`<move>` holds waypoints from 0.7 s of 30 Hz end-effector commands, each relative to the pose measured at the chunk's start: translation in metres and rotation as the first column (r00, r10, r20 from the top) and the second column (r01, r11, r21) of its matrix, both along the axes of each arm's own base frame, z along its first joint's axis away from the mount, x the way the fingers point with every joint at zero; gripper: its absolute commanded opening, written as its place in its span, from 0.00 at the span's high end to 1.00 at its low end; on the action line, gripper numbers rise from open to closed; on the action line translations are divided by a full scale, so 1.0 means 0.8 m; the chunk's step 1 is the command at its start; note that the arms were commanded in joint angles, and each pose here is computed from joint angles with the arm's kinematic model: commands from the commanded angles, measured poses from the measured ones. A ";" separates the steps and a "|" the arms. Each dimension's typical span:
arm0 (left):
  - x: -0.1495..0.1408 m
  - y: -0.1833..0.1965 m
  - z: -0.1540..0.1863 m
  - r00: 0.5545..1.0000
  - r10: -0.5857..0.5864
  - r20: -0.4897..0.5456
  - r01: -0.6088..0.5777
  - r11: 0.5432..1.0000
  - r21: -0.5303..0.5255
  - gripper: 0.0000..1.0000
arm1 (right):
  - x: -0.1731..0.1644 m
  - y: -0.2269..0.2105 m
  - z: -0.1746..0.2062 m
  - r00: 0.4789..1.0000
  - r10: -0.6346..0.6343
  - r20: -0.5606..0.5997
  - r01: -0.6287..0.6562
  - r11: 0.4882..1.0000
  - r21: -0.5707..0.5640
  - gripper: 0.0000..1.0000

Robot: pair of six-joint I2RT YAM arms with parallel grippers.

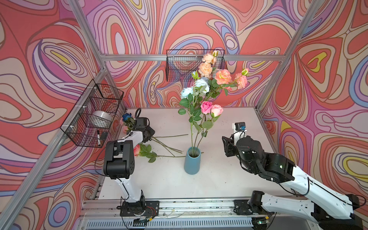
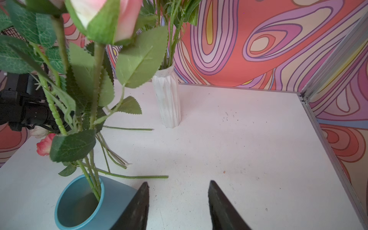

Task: Arrange flowers in a vase
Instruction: Pick up the flower from the flowers.

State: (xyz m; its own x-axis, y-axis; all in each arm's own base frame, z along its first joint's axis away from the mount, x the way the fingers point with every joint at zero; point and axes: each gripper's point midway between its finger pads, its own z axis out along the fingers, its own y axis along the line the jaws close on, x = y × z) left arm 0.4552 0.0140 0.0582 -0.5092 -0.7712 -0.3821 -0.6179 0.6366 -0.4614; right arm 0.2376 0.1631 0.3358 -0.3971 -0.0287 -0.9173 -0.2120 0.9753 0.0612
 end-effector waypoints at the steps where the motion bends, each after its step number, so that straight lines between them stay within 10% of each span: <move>1: -0.002 0.016 -0.008 0.998 0.044 -0.033 -0.043 0.998 0.035 0.57 | 0.003 -0.006 -0.005 1.000 -0.024 -0.003 0.024 0.999 -0.027 0.51; 14: 0.016 0.023 -0.030 0.997 0.061 -0.050 -0.059 0.998 0.032 0.63 | 0.005 -0.003 -0.009 1.000 -0.025 -0.010 0.025 0.999 -0.040 0.51; 21: 0.019 0.021 -0.033 0.997 0.054 -0.054 -0.052 0.998 0.028 0.97 | 0.006 -0.003 -0.009 1.000 -0.026 -0.008 0.026 0.999 -0.046 0.51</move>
State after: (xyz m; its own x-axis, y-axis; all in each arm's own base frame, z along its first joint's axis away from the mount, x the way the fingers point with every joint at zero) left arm 0.4691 0.0266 0.0337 -0.5005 -0.7799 -0.3760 -0.6615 0.6246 -0.4151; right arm 0.2406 0.1657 0.3309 -0.4049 -0.0466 -0.9132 -0.2064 0.9776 0.0416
